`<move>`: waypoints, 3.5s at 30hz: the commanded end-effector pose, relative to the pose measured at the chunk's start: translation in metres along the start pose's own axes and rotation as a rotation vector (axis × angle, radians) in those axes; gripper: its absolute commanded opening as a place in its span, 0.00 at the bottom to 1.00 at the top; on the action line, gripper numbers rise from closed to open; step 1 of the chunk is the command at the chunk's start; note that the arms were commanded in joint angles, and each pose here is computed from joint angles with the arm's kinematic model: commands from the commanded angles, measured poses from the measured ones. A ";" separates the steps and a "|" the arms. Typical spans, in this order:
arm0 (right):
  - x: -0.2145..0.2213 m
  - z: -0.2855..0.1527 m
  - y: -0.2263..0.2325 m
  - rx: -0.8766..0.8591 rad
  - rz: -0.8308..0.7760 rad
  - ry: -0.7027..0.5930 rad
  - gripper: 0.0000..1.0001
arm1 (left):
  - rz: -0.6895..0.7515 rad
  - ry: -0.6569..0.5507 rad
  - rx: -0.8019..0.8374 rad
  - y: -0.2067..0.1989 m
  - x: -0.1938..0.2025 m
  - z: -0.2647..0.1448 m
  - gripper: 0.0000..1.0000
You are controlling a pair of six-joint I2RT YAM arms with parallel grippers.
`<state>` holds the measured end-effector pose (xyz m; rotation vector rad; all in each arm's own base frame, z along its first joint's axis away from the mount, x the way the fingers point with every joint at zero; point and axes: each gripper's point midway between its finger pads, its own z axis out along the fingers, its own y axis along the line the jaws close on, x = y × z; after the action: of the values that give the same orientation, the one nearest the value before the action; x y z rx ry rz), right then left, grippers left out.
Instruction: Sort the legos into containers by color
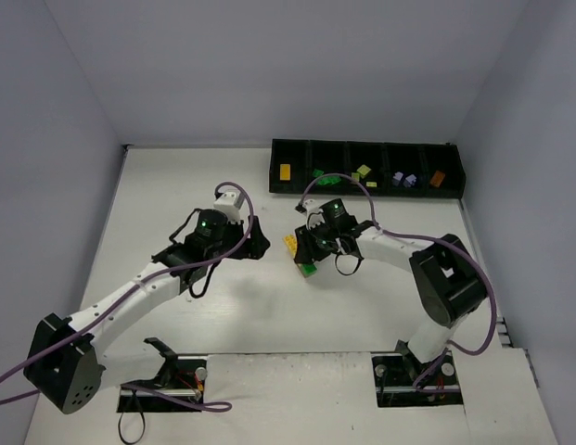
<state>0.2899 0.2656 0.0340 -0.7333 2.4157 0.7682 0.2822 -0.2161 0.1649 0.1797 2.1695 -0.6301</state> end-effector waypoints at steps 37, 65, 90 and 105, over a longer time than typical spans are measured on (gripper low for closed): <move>-0.100 -0.070 0.082 -0.255 -0.292 -0.360 0.06 | -0.302 -0.098 0.219 -0.064 -0.069 0.048 0.53; -0.111 -0.085 0.083 -0.220 -0.277 -0.420 0.43 | -0.331 -0.086 0.255 -0.071 -0.063 0.046 0.01; -0.097 -0.074 0.078 -0.207 -0.217 -0.330 0.68 | -0.252 -0.147 0.171 -0.056 -0.076 0.033 0.00; -0.097 -0.060 0.084 -0.231 -0.225 -0.301 0.57 | -0.258 -0.148 0.158 -0.053 -0.075 0.033 0.00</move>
<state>0.2870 0.3018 0.1375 -0.8589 2.0645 0.9518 0.3259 -0.2698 0.1817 -0.0737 2.1444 -0.8930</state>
